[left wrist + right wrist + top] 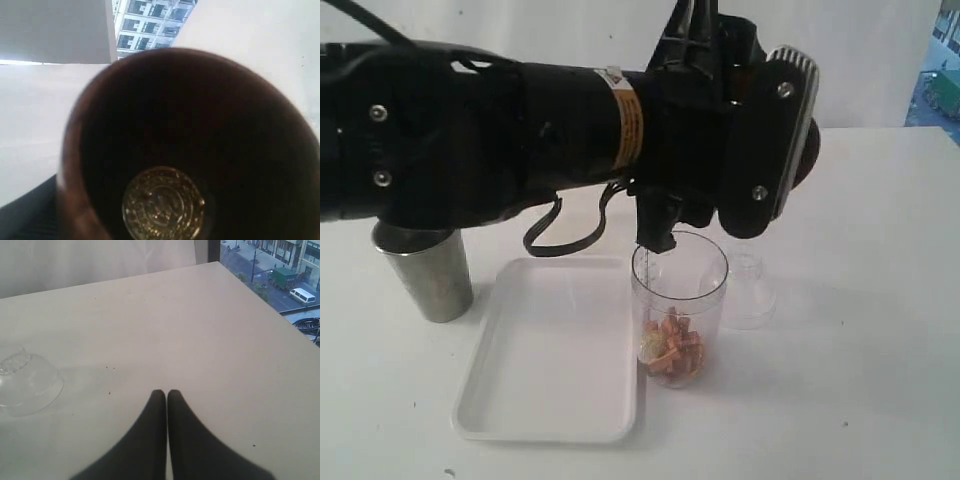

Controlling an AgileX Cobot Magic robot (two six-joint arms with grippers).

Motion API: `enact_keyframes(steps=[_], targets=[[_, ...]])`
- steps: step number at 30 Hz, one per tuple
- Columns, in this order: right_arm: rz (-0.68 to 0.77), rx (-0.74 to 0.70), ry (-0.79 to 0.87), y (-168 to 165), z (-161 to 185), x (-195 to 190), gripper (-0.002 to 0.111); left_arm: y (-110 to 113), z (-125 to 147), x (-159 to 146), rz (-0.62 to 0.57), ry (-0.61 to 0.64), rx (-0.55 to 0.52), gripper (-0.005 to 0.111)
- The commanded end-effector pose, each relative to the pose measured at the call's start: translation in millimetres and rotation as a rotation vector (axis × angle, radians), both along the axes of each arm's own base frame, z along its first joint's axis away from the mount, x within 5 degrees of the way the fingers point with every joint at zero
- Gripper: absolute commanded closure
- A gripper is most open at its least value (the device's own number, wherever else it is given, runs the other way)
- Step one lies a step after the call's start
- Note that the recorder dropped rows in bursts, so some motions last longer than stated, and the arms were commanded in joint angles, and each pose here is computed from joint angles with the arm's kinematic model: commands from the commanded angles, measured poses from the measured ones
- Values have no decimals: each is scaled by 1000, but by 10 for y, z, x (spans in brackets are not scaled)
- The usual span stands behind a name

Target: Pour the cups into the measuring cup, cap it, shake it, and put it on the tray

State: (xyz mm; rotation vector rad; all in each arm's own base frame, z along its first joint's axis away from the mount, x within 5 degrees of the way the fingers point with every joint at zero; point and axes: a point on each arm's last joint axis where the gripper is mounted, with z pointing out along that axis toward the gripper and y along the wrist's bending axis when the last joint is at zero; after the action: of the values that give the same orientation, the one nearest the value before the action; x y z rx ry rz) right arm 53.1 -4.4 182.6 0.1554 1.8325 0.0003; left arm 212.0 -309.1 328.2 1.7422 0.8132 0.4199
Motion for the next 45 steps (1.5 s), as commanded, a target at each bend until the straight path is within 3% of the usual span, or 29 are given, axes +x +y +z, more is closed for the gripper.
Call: enact_keyframes(steps=[1, 3, 5, 13, 16, 19, 22, 28, 31, 35, 39, 45], targets=[[-3, 5, -6, -1, -10, 0, 108, 138, -134, 55, 40, -142, 248, 107], [-3, 5, -6, -1, -10, 0, 108, 239, -278, 88, 76, -193, 414, 107], [-3, 5, -6, -1, -10, 0, 108, 297, -344, 101, 93, -228, 496, 107], [-3, 5, -6, -1, -10, 0, 108, 154, -590, 200, 24, -399, 617, 107], [-3, 5, -6, -1, -10, 0, 108, 89, -708, 322, 136, -394, 585, 107], [-3, 5, -6, -1, -10, 0, 108, 70, -697, 340, 161, -373, 547, 107], [-3, 5, -6, -1, -10, 0, 108, 50, -706, 326, 195, -287, 432, 107], [-3, 5, -6, -1, -10, 0, 108, 47, -761, 345, 168, -363, 555, 107], [-3, 5, -6, -1, -10, 0, 108, 49, -756, 341, 190, -349, 531, 107], [-3, 5, -6, -1, -10, 0, 108, 44, -810, 353, 177, -411, 638, 107], [-3, 5, -6, -1, -10, 0, 108, 17, -812, 322, 185, -382, 590, 107], [-3, 5, -6, -1, -10, 0, 108, 8, -846, 320, 176, -425, 661, 107]])
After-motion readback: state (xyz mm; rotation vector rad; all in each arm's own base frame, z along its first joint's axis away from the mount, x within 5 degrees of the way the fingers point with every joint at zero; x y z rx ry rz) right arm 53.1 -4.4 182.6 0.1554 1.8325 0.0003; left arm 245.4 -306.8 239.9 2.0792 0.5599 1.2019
